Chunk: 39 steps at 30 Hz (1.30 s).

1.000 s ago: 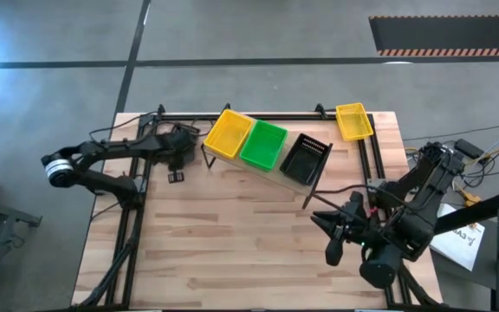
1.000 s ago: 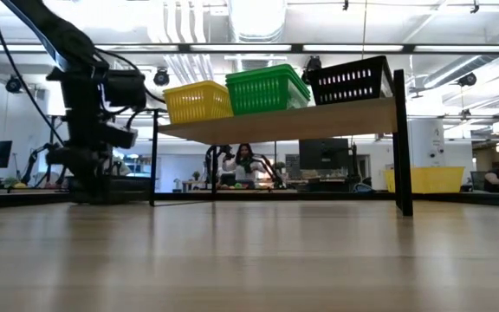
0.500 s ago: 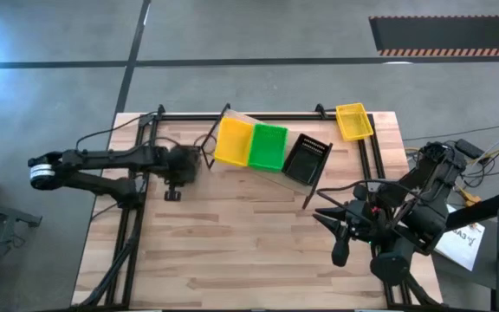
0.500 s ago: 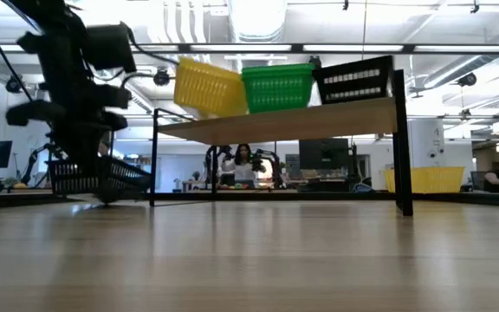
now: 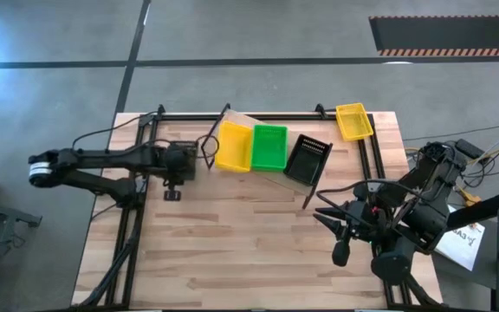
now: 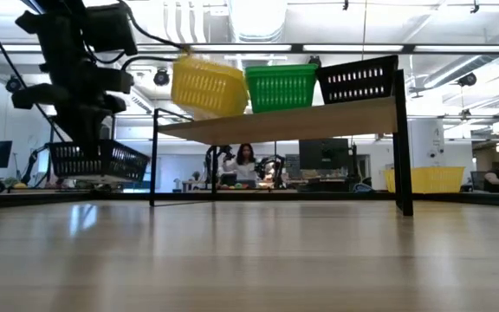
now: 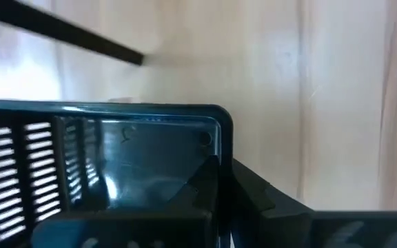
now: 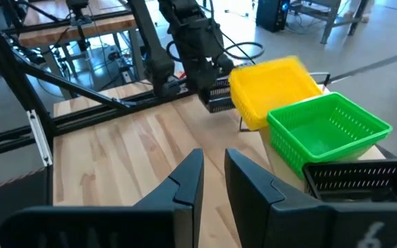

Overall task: Stack baskets on shelf by color
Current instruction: Stack the black bin on top of the black bin

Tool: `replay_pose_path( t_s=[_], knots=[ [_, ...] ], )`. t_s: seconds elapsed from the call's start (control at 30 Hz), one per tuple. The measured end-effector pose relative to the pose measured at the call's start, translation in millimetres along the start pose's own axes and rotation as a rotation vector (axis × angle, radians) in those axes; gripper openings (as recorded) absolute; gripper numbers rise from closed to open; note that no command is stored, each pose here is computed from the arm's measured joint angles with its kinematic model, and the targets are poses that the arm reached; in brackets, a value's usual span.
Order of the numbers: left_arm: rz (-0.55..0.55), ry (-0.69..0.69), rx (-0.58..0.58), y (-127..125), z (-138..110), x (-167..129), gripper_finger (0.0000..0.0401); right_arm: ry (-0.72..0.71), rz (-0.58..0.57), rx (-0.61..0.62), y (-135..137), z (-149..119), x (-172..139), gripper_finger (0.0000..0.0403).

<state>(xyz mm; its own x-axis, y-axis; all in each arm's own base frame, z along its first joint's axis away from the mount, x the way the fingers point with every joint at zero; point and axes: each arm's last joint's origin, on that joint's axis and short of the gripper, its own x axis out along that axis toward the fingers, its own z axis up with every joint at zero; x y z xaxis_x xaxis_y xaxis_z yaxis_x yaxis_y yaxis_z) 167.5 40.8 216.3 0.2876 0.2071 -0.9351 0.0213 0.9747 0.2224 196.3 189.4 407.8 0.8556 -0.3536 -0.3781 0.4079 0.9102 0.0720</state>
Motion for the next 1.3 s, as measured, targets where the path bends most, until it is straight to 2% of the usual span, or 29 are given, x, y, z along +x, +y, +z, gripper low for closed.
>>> replay_pose_path(
  t_s=[0.3,0.97,1.03,1.2,1.3],
  knots=[
    [-0.003,0.146,-0.112,11.3,-17.8,-20.5,0.0000,0.000,0.001,0.002,0.1,0.0,0.0,0.0053],
    [0.045,-0.180,-0.175,35.6,15.0,-129.1,0.0000,-0.001,-0.017,-0.014,-2.2,1.8,3.8,0.0053],
    [0.011,-0.222,-0.168,35.3,17.1,-138.7,0.0000,-0.001,-0.018,-0.015,-2.4,1.7,3.9,0.0053],
    [-0.179,-0.339,-0.104,25.4,24.8,-164.2,0.0000,-0.001,-0.030,-0.007,-3.9,3.1,7.2,0.0053],
    [-0.254,-0.384,-0.089,14.9,35.7,-180.6,0.0000,0.003,-0.044,-0.009,-7.3,6.9,12.2,0.0054]
  ],
)
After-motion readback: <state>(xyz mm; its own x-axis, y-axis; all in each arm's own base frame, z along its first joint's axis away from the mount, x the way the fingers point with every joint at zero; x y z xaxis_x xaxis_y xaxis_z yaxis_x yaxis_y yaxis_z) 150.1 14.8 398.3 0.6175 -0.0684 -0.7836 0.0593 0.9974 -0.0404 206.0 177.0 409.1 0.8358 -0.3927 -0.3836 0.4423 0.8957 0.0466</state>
